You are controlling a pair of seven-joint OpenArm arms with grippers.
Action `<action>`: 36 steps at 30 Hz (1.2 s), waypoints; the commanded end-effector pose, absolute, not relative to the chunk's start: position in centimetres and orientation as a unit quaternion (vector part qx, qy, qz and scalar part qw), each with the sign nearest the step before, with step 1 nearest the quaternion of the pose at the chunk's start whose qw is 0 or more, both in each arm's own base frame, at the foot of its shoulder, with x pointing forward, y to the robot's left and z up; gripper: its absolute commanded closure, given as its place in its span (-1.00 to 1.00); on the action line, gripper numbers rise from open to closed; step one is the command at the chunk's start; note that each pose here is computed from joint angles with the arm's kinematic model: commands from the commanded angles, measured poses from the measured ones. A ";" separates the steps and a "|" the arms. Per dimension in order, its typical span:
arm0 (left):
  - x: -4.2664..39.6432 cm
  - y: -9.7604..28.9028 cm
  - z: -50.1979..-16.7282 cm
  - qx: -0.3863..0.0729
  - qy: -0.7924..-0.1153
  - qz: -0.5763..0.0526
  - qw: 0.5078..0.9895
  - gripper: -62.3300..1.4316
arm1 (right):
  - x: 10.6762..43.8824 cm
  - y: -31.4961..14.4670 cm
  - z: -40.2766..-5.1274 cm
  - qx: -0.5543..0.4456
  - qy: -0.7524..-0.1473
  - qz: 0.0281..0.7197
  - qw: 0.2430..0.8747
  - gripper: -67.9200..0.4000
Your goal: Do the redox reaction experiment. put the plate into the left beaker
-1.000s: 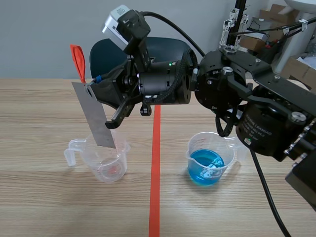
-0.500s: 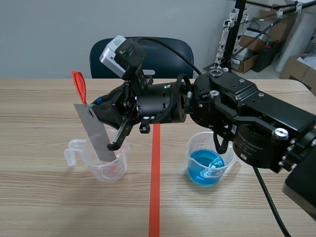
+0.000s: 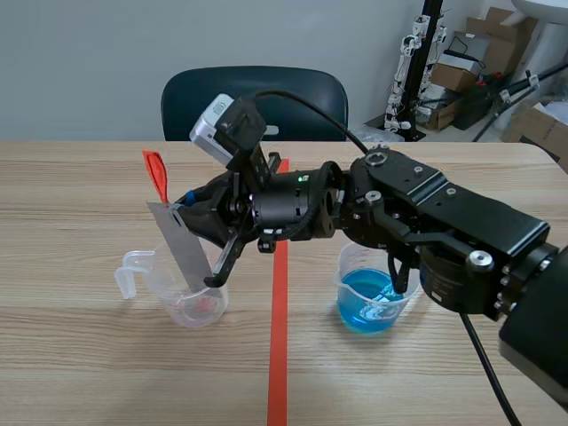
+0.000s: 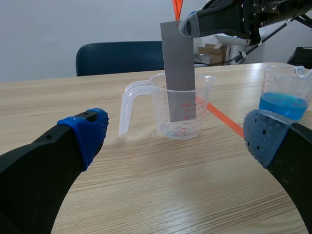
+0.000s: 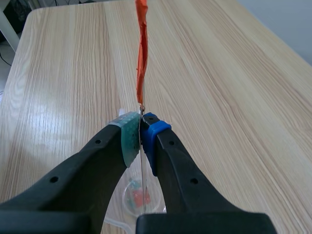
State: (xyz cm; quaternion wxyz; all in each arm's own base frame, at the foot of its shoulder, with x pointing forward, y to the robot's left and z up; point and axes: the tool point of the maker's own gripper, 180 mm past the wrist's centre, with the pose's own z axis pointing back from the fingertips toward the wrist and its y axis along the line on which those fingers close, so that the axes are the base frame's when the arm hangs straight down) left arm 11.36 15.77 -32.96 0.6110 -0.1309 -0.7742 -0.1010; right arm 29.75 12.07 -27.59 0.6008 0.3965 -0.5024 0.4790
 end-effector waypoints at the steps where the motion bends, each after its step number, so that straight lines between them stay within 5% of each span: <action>1: 11.7 16.0 -32.0 -0.128 -0.789 -0.103 0.592 -0.87 | 30.0 12.8 -26.1 0.410 -0.519 0.470 0.584 0.97; 36: 11.7 16.0 -32.0 -0.128 -0.790 -0.103 0.591 -0.87 | 28.0 14.0 -27.0 0.419 -0.510 0.501 0.560 0.96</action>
